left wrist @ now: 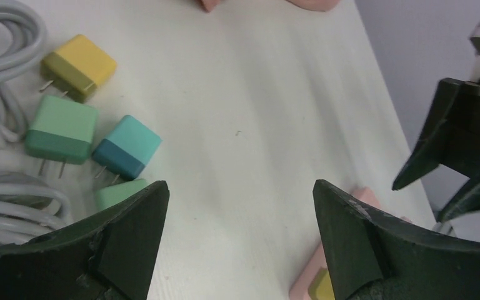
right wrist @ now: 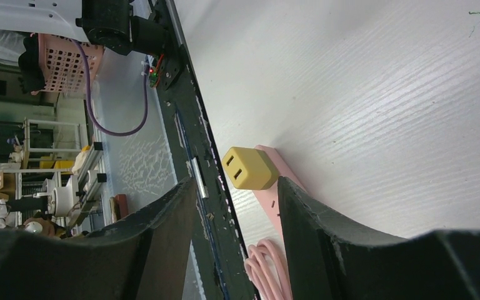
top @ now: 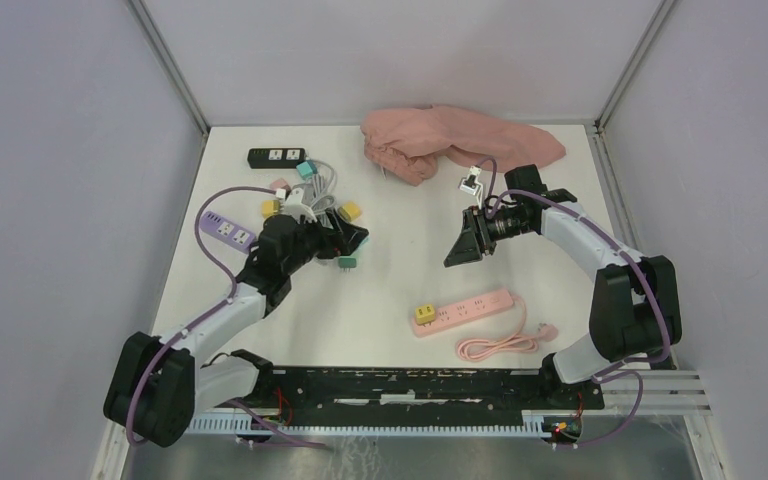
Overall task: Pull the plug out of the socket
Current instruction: Place the plug at the center of the board, then remove the plug from the socket.
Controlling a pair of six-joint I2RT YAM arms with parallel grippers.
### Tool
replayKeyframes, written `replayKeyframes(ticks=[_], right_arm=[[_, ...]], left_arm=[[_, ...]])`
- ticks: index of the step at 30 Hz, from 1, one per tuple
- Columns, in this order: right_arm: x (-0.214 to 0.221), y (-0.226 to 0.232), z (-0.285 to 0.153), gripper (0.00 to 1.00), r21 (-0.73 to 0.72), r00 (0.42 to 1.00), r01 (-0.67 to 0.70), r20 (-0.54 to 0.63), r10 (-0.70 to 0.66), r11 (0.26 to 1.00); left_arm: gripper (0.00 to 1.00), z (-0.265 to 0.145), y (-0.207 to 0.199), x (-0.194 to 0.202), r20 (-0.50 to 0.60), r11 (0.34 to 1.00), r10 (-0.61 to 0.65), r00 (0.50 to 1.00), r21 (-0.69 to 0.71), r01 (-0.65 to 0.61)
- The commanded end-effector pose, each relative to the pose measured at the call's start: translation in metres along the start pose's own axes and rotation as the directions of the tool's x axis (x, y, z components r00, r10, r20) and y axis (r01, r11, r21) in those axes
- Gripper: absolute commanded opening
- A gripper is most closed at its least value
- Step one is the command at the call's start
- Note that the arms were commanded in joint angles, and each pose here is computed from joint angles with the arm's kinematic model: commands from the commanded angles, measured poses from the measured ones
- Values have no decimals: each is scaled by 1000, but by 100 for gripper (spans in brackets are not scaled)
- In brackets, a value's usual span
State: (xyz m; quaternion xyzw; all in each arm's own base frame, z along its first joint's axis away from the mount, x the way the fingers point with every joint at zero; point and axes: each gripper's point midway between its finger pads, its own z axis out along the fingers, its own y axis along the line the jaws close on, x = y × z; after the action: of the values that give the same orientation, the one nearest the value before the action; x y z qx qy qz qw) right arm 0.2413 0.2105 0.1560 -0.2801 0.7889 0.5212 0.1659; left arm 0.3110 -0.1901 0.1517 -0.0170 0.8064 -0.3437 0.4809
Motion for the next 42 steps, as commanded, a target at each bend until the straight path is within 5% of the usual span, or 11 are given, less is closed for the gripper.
replayKeyframes(ticks=[1, 22, 42], right_arm=[[-17, 18, -8, 56, -26, 994, 97, 42, -96, 995], [-15, 29, -12, 56, -61, 988, 149, 47, -146, 987], [-7, 36, -15, 56, -65, 970, 241, 36, -239, 968]], left_arm=[[95, -14, -48, -8, 27, 968, -34, 999, 249, 26], [99, -60, -121, 54, 69, 794, 48, 996, 603, -80], [100, -75, -123, 72, 90, 724, 103, 991, 676, -137]])
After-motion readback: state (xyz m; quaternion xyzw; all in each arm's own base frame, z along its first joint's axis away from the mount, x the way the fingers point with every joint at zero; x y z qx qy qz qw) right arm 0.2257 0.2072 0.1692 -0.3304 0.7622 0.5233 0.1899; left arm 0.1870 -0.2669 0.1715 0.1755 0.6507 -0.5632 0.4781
